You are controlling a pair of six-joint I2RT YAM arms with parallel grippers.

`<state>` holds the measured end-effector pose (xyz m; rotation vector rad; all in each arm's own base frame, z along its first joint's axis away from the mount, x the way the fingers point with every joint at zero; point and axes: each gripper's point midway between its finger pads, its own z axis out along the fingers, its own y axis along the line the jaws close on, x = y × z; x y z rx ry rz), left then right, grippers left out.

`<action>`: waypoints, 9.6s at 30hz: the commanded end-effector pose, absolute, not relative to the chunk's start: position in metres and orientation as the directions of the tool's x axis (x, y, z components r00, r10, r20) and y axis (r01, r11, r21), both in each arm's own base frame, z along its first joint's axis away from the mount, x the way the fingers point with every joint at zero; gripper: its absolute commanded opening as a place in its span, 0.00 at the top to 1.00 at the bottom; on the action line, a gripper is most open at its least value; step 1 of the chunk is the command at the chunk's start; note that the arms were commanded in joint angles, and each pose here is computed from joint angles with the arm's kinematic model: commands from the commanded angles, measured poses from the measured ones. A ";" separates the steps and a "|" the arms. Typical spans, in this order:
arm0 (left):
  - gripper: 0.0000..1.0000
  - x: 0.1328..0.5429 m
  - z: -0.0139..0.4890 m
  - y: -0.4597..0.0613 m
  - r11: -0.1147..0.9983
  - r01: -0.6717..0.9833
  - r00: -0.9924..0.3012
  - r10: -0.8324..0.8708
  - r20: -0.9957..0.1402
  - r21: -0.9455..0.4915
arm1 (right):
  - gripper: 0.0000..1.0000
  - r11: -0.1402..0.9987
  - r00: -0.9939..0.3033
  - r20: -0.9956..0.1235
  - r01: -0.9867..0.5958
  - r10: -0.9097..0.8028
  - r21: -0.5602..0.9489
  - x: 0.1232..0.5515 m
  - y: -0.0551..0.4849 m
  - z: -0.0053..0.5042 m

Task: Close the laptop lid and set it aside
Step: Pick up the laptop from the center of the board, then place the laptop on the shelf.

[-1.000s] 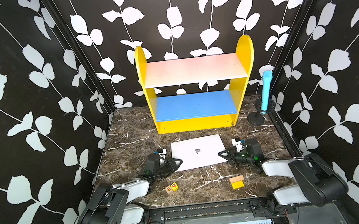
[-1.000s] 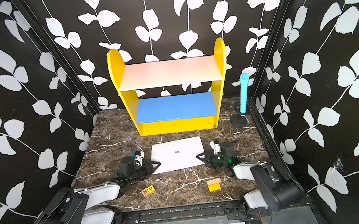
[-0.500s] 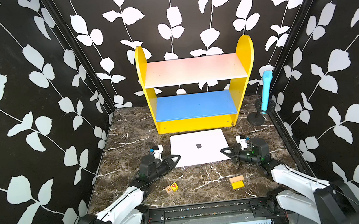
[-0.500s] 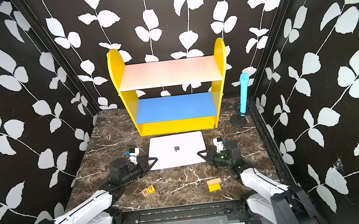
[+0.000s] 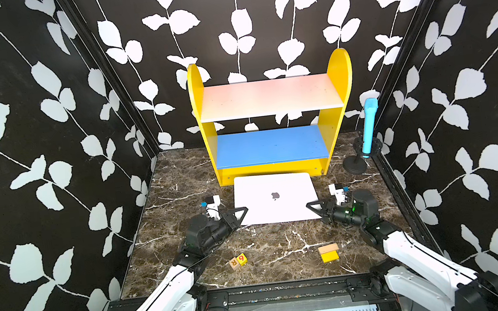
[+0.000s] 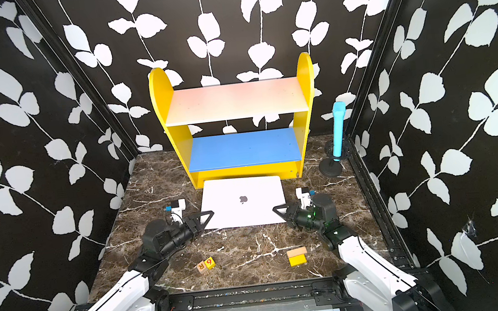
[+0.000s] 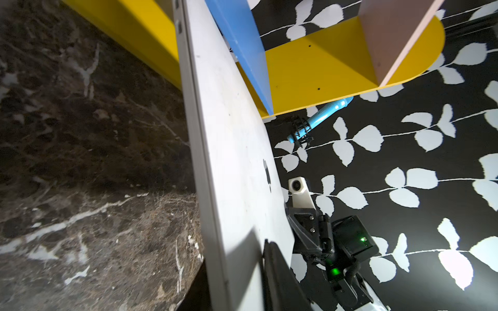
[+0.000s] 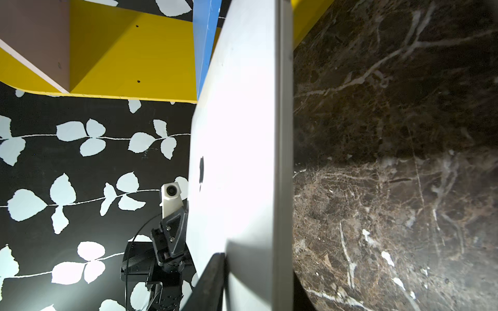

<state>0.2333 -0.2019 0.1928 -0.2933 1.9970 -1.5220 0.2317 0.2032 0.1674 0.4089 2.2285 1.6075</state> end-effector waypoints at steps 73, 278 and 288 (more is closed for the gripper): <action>1.00 0.262 0.443 -0.233 0.180 0.620 -0.592 -0.532 -0.606 -0.764 | 0.73 0.267 -0.745 -0.561 -0.494 0.362 0.827 0.253 0.231 0.442; 0.37 0.347 0.438 -0.206 0.325 0.425 -0.616 -0.580 -0.533 -0.845 | 0.63 0.613 -0.735 -0.631 -0.384 0.250 0.691 0.337 0.214 0.450; 0.60 0.351 0.438 -0.232 0.312 0.452 -0.649 -0.528 -0.548 -0.836 | 0.74 0.628 -0.756 -0.632 -0.411 0.170 0.660 0.344 0.246 0.438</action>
